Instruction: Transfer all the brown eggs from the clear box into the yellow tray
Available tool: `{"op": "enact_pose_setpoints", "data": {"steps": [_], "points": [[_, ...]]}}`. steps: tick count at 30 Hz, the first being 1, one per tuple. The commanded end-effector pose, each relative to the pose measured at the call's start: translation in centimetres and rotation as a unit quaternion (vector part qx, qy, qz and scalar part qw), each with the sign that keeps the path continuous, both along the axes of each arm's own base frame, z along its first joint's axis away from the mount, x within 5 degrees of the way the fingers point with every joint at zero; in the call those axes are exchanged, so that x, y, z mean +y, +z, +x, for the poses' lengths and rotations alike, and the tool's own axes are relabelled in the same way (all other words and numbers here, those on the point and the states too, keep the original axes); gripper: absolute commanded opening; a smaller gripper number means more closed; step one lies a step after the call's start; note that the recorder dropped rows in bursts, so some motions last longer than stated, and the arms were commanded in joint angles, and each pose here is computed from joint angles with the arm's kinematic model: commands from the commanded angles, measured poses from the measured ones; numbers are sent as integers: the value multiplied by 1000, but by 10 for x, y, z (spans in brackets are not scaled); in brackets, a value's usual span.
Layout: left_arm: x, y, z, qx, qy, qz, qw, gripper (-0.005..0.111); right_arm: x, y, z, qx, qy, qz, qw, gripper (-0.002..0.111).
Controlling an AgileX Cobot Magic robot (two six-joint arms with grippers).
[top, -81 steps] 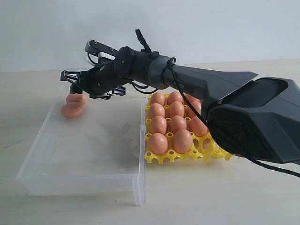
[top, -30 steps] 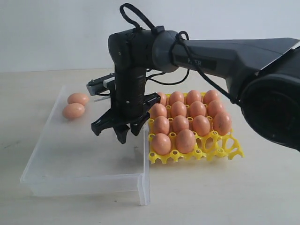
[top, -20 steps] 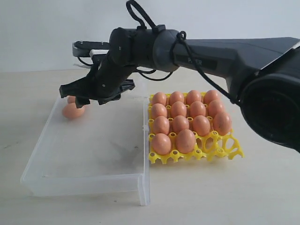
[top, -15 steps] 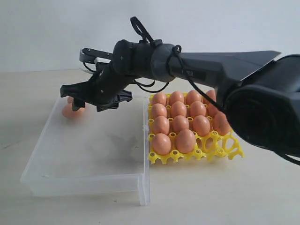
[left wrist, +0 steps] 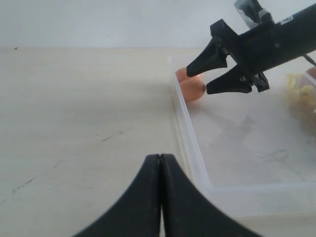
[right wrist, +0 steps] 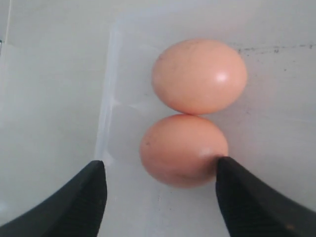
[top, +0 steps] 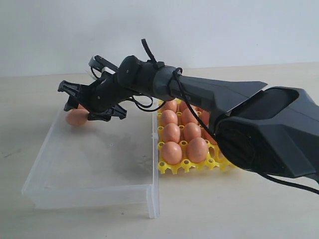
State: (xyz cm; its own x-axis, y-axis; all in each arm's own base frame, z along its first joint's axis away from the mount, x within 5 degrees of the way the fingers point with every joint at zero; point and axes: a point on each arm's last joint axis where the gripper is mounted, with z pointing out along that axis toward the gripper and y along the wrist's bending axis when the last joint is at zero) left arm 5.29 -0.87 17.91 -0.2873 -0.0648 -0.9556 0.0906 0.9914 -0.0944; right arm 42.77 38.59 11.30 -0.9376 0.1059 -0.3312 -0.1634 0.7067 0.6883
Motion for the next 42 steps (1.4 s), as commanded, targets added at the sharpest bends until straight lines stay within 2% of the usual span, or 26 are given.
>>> {"op": "enact_pose_setpoints", "data": {"steps": [1, 7, 15, 17, 19, 20, 21, 22, 23, 27, 32, 37, 42], "points": [[0, 2, 0, -7, 0, 0, 1000, 0, 1, -9, 6, 17, -22, 17, 999, 62], [0, 2, 0, -7, 0, 0, 1000, 0, 2, -29, 7, 48, -40, 21, 998, 62], [0, 2, 0, -7, 0, 0, 1000, 0, 2, -29, 9, 40, -49, 27, 998, 62], [0, 2, 0, -7, 0, 0, 1000, 0, 1, -29, 9, 38, -48, 24, 998, 58], [0, 2, 0, -7, 0, 0, 1000, 0, 1, -29, 9, 35, -48, 24, 998, 42], [0, 2, 0, -7, 0, 0, 1000, 0, 1, -29, 9, 27, -41, 20, 999, 24], [0, 2, 0, -7, 0, 0, 1000, 0, 1, -29, 9, 20, -35, 17, 999, 13], [0, 2, 0, -7, 0, 0, 1000, 0, 1, -29, 9, 15, -30, 15, 999, 3], [0, 2, 0, -7, 0, 0, 1000, 0, 1, -29, 9, 13, -29, 14, 999, 0], [0, 2, 0, -7, 0, 0, 1000, 0, 1, -23, 10, 8, -30, 18, 999, 0], [0, 2, 0, -7, 0, 0, 1000, 0, 0, 22, 11, -60, -4, 10, 998, 0], [0, 2, 0, -7, 0, 0, 1000, 0, -3, 50, 10, -105, 14, -10, 994, 0], [0, 2, 0, -7, 0, 0, 1000, 0, -4, 56, 10, -116, 22, -14, 993, 0]]}}
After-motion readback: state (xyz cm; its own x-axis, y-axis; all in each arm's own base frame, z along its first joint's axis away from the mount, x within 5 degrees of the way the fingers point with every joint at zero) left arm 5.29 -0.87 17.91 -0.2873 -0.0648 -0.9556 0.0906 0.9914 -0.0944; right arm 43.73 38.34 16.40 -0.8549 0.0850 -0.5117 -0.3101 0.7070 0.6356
